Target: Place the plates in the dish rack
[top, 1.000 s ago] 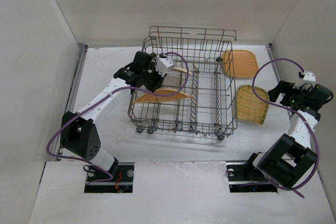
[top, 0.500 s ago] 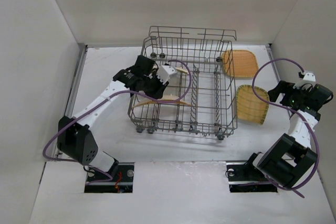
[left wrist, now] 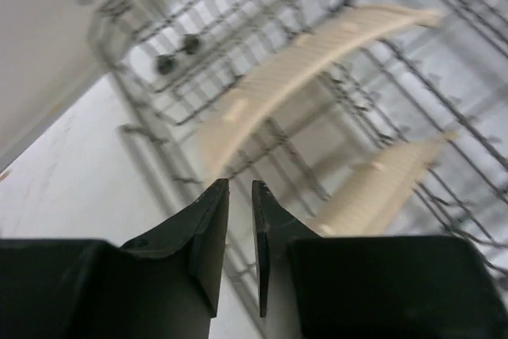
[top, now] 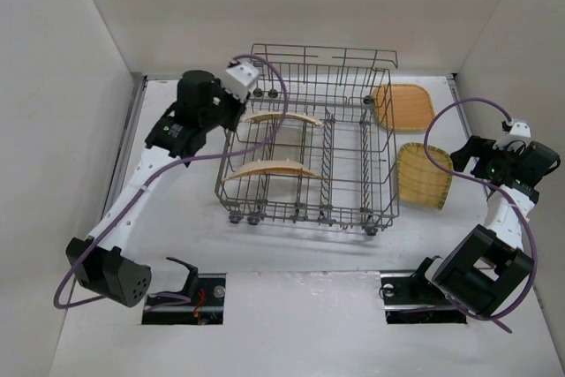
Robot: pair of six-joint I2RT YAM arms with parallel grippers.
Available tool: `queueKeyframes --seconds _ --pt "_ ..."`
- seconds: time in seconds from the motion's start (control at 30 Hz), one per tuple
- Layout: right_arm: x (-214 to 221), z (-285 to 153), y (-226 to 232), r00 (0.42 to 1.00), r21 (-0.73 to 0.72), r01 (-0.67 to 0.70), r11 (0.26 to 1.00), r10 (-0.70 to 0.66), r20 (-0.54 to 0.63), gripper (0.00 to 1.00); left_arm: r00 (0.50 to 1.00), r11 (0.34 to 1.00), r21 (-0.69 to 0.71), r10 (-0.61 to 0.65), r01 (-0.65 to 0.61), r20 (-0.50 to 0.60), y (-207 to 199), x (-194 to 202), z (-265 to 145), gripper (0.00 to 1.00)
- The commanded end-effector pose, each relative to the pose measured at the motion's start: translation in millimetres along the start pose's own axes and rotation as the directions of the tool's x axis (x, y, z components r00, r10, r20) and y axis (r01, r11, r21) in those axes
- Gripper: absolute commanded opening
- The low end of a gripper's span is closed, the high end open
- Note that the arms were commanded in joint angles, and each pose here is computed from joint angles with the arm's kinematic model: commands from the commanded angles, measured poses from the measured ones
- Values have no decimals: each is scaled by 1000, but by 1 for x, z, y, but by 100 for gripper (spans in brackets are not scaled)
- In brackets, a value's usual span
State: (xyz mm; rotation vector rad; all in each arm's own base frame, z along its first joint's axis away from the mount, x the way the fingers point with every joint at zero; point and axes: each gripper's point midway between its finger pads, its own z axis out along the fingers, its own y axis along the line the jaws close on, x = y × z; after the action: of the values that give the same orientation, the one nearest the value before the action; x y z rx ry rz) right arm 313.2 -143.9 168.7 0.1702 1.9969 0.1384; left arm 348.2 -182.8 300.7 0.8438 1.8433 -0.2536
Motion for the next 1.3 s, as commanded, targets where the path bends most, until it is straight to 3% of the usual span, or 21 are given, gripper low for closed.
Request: queueKeyframes --seconds 0.0,0.13,0.27,0.37,0.5,0.8,0.87,0.97,1.07,1.27 --pt "-15 0 1 998 -1 53 999 -53 45 100 988 947 -291 -107 135 110 86 -15 -24 20" --pt "-15 0 2 997 -1 57 998 -57 45 100 926 819 -438 -366 369 96 160 55 -30 37" --pt "-16 -1 5 996 -2 69 998 -68 54 100 840 704 -515 -539 488 58 196 136 -28 68" --pt "-16 -5 12 992 -13 105 994 -104 70 100 800 661 -547 -600 514 26 206 189 -20 81" --pt "-16 -8 27 982 -42 171 984 -167 86 100 777 655 -537 -630 532 2 202 235 -7 96" --pt "-21 -6 73 892 -173 451 876 -450 48 99 752 656 -516 -658 550 -35 182 274 4 100" --pt "-23 6 74 936 -245 327 913 -348 -51 99 749 656 -515 -661 551 -40 179 278 3 100" --pt "-37 22 66 977 -335 5 942 -76 -199 91 756 661 -510 -654 551 -30 178 277 3 100" --pt "-54 38 56 956 -351 -211 912 118 -269 81 760 668 -499 -650 553 -28 174 276 3 100" --pt "-54 79 36 861 -272 -440 856 316 -399 71 772 672 -498 -635 548 -9 173 268 -2 100"
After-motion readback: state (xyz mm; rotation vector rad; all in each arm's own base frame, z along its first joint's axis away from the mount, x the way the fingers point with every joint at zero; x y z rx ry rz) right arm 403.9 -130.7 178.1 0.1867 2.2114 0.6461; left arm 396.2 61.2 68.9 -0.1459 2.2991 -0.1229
